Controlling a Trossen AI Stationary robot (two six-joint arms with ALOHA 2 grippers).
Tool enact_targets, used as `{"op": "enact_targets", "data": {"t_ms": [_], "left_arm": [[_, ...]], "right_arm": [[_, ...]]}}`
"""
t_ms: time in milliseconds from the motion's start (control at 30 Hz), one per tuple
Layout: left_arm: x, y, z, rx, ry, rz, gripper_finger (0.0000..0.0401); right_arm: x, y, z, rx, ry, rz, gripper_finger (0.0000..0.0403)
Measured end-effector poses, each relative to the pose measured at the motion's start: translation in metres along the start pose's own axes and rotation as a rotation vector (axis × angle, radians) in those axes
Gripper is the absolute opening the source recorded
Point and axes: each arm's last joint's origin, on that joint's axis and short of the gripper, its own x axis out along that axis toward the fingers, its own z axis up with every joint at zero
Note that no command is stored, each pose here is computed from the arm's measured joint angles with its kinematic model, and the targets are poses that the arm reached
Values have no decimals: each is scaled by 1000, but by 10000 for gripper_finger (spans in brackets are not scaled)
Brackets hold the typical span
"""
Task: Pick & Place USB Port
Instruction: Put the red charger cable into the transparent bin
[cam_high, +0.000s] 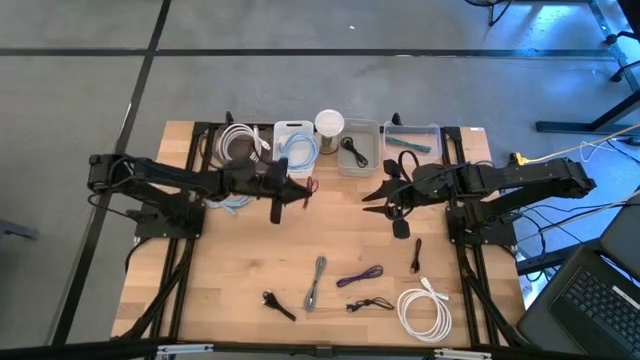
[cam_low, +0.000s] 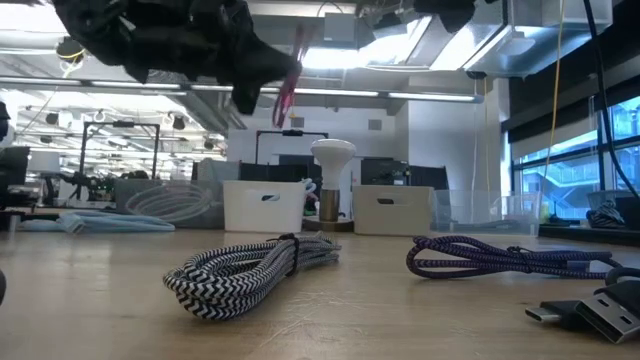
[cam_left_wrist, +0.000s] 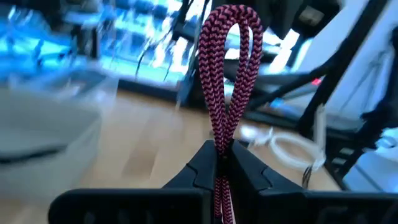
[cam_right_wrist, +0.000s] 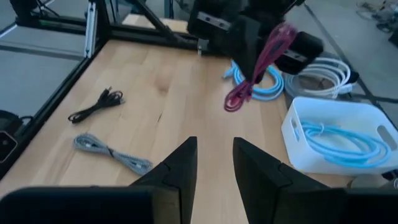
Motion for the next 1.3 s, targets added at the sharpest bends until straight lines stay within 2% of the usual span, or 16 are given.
{"op": "enact_targets", "data": {"t_ms": [233,433,533,700,933,1300], "left_arm": [[0,13,30,89,-123,-90,12],[16,10,64,193,-173,-215,12],[28,10,76,231,-145,-226,12],[51,15,86,251,-112,-244,14],[77,20,86,253,-82,-326,12],[81,18,98,274,-108,-371,12]], "right_arm": [[0,-1,8,-20,-85,-10,105],[10,-3,11,-12,-111,-112,105],[18,-4,11,-13,-109,-148,105],[29,-4,13,-9,-133,-160,105],[32,-8,15,-8,-154,-272,105],[36,-14,16,0,-165,-301,105]]}}
